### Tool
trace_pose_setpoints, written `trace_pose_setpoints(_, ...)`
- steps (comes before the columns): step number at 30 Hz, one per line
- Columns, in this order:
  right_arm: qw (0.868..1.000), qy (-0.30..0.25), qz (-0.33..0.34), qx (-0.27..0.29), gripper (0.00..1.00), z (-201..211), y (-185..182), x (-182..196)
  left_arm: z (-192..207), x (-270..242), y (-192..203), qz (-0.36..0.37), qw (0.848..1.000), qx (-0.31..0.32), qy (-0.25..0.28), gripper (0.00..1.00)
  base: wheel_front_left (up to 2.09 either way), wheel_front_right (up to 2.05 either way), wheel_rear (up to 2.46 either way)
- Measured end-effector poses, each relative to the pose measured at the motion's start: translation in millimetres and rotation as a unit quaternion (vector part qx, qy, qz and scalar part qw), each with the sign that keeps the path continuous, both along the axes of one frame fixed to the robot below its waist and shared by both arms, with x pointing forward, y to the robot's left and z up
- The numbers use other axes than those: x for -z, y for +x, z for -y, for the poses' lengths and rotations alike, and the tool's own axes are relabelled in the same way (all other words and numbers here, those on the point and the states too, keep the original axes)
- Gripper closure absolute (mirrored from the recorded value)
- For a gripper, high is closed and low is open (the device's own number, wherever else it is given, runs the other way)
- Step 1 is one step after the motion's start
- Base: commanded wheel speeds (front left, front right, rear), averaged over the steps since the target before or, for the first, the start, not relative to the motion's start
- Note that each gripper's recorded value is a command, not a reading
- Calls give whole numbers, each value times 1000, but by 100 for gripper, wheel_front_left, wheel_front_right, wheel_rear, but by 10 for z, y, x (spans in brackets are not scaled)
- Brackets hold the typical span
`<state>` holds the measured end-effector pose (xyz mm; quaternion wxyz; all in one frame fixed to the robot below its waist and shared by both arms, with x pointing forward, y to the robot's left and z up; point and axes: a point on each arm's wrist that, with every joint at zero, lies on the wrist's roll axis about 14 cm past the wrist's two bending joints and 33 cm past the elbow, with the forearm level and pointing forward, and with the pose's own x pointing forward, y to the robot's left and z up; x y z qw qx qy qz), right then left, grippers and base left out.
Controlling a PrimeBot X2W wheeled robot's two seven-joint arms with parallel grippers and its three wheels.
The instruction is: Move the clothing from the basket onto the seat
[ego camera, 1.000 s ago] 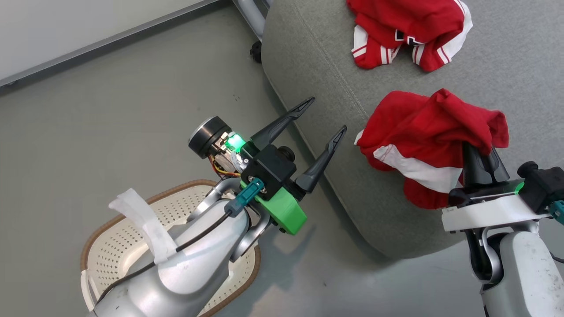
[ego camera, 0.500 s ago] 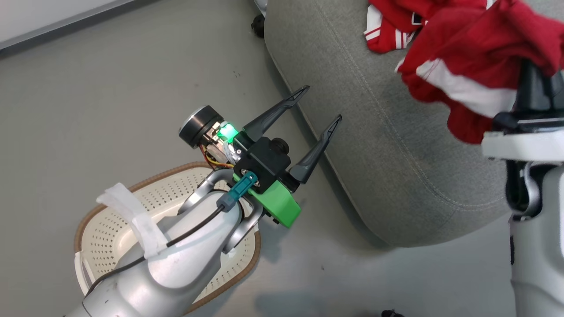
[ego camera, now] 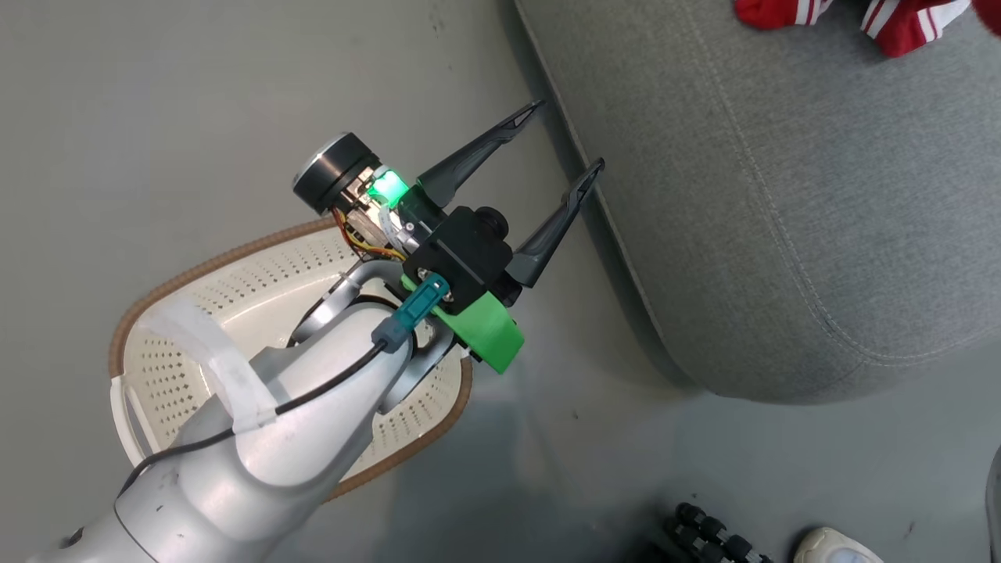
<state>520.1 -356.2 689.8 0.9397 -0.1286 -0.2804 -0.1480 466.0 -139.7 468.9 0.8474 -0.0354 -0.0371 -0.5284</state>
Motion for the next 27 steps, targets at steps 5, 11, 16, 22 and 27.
trace_pose_setpoints(5, 999, 11, -30, 18, 100, 190, 294, 241, -58, 222, 91, -11, 1000, -5, 8, 0, 0, 0, 0)
trace_pose_setpoints(11, 990, 54, -122, 43, 100, 405, 555, 1001, -128, 464, 163, -31, 999, -10, 15, 0, 0, 0, 0)
trace_pose_setpoints(16, 976, 78, -195, 56, 100, 447, 624, 1607, -184, 628, 176, -44, 999, -14, 23, 0, 0, 0, 0)
trace_pose_setpoints(22, 961, 102, -249, 65, 100, 456, 595, 2077, -248, 692, 216, -47, 998, -23, 28, 0, 0, 0, 0)
trace_pose_setpoints(27, 954, 110, -269, 68, 100, 443, 514, 2236, -281, 675, 239, -43, 998, -29, 30, 0, 0, 0, 0)
